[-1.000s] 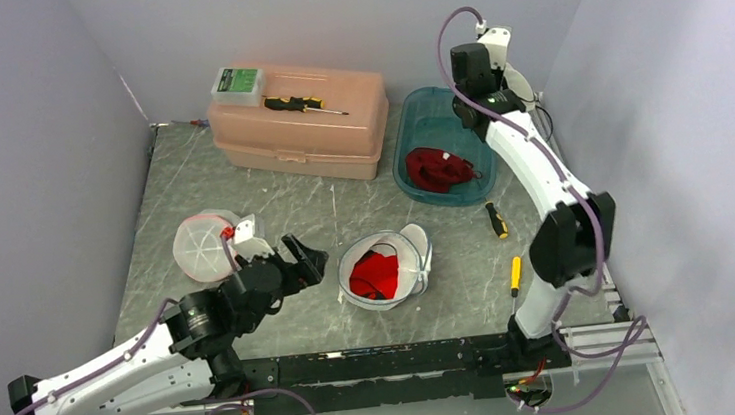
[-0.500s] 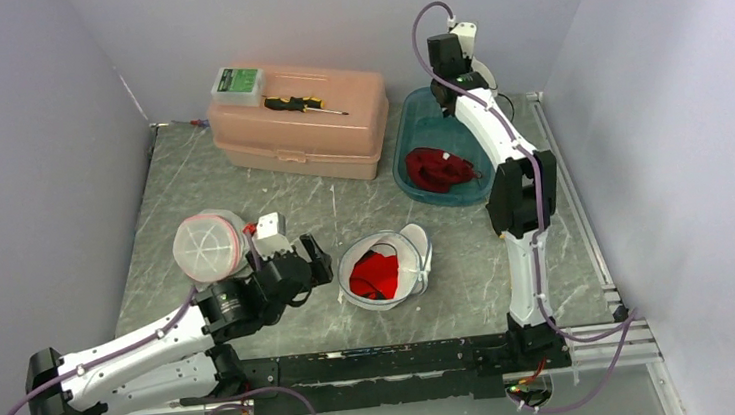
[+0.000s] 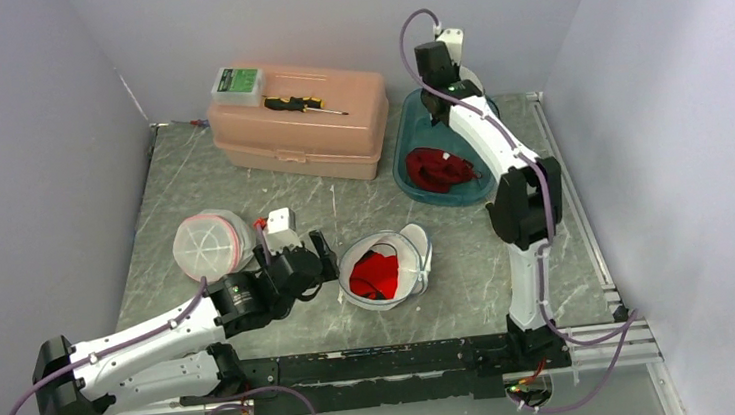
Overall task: Unzip the laundry bag and remove the bra
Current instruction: Place the bra in the bin.
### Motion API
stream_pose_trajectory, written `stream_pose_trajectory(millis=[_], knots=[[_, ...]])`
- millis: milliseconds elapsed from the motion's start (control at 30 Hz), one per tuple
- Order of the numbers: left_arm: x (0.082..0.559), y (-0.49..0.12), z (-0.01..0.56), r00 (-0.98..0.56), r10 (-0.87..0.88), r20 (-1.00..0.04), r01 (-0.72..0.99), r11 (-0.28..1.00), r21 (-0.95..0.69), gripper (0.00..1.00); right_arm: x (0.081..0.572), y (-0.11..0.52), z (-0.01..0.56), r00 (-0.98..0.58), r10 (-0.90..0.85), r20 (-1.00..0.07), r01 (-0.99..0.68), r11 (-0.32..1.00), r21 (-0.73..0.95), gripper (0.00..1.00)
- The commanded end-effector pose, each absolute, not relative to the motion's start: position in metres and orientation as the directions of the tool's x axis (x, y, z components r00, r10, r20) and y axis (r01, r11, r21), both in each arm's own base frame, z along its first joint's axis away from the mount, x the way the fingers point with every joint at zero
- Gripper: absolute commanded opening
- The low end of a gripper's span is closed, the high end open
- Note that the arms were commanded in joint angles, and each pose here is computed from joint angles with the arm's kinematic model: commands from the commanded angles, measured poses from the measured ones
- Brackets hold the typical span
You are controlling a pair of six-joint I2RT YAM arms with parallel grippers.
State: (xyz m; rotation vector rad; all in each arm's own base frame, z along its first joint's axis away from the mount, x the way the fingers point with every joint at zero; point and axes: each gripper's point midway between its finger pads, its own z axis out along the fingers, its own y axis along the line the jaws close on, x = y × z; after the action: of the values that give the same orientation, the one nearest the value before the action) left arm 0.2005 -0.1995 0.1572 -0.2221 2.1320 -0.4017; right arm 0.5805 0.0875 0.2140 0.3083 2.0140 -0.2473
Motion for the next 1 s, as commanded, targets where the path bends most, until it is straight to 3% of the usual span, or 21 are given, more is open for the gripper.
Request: stream_pose_trajectory(millis=[0, 133, 333, 700, 967], knots=[[0.201, -0.211, 0.174, -0.546, -0.359, -0.757, 0.018, 0.899, -0.439, 0.94, 0.552, 0.08, 0.353, -0.172, 0.138, -0.975, 0.337, 0.939, 0.073, 0.0], [0.199, -0.208, 0.167, -0.555, -0.381, -0.739, -0.012, 0.892, -0.451, 0.94, 0.543, 0.091, 0.369, -0.178, 0.142, -0.974, 0.304, 0.949, 0.083, 0.0], [0.196, -0.208, 0.164, -0.571, -0.39, -0.722, -0.024, 0.887, -0.46, 0.94, 0.557, 0.106, 0.343, -0.236, 0.153, -0.96, 0.283, 0.956, 0.083, 0.0], [0.193, -0.21, 0.144, -0.604, -0.361, -0.71, -0.041, 0.905, -0.424, 0.94, 0.591, 0.103, 0.223, -0.433, 0.135, -0.891, 0.325, 0.946, -0.015, 0.0], [0.196, -0.209, 0.14, -0.604, -0.33, -0.725, -0.046, 0.923, -0.382, 0.94, 0.601, 0.084, 0.166, -0.533, 0.127, -0.836, 0.355, 0.931, -0.085, 0.0]])
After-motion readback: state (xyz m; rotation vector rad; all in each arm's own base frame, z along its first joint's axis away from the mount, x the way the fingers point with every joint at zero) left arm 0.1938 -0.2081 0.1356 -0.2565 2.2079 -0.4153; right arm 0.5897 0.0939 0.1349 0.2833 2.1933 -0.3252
